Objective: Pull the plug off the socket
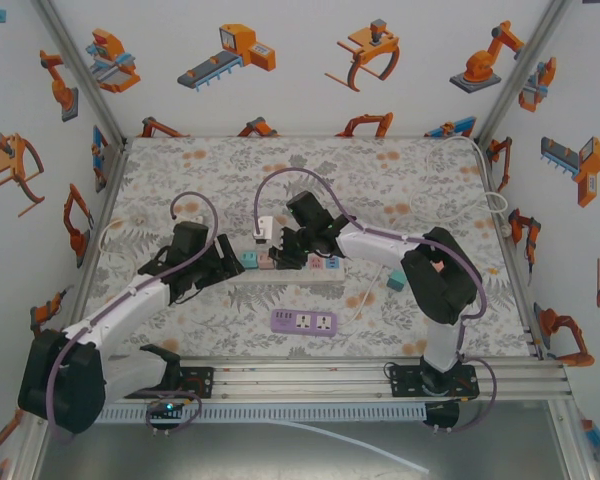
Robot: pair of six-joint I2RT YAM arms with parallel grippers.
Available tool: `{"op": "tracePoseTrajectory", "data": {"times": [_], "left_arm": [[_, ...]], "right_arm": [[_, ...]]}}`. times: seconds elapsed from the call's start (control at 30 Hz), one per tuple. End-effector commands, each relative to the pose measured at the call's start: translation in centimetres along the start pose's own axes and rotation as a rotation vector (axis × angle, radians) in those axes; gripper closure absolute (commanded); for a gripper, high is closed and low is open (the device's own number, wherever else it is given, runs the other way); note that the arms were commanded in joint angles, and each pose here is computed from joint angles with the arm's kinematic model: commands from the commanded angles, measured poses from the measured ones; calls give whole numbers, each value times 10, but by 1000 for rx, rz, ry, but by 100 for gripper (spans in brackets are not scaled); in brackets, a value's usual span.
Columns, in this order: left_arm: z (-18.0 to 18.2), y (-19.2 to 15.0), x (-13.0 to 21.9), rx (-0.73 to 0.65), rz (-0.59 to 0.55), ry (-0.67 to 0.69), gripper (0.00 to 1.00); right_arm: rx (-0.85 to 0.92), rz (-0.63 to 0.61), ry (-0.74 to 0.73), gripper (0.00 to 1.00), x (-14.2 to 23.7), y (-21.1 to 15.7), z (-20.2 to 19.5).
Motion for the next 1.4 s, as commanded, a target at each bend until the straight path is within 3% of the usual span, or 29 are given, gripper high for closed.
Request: {"op": "tracePoseTrajectory", "data": {"times": [0.0, 0.2, 0.8, 1.1, 1.37], "left_arm": [[0, 3, -8, 16, -7, 5, 36], [1, 1, -26, 10, 31, 21, 37], [5, -12, -46, -13, 131, 8, 46], [19, -38, -46, -74, 192, 176, 48], [21, -41, -42, -93, 178, 219, 48]], "right_arm": [[43, -42, 19, 75, -2, 10, -2], [53, -63, 29, 81, -1, 14, -2], [43, -128, 58, 83, 0, 21, -1], [45, -170, 37, 86, 12, 37, -4], [46, -191, 17, 89, 21, 46, -5]]}}
Point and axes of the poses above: each hand's point on the last joint's axis, 136 mm out from that joint toward the fingers, its own x axis back along the fingers, its own z axis along the line the jaws close on, y = z × x, the point moved 10 cm from there along x, back along the fingers, and after that the axes turned 1 degree about -x, right-handed, at the moved point
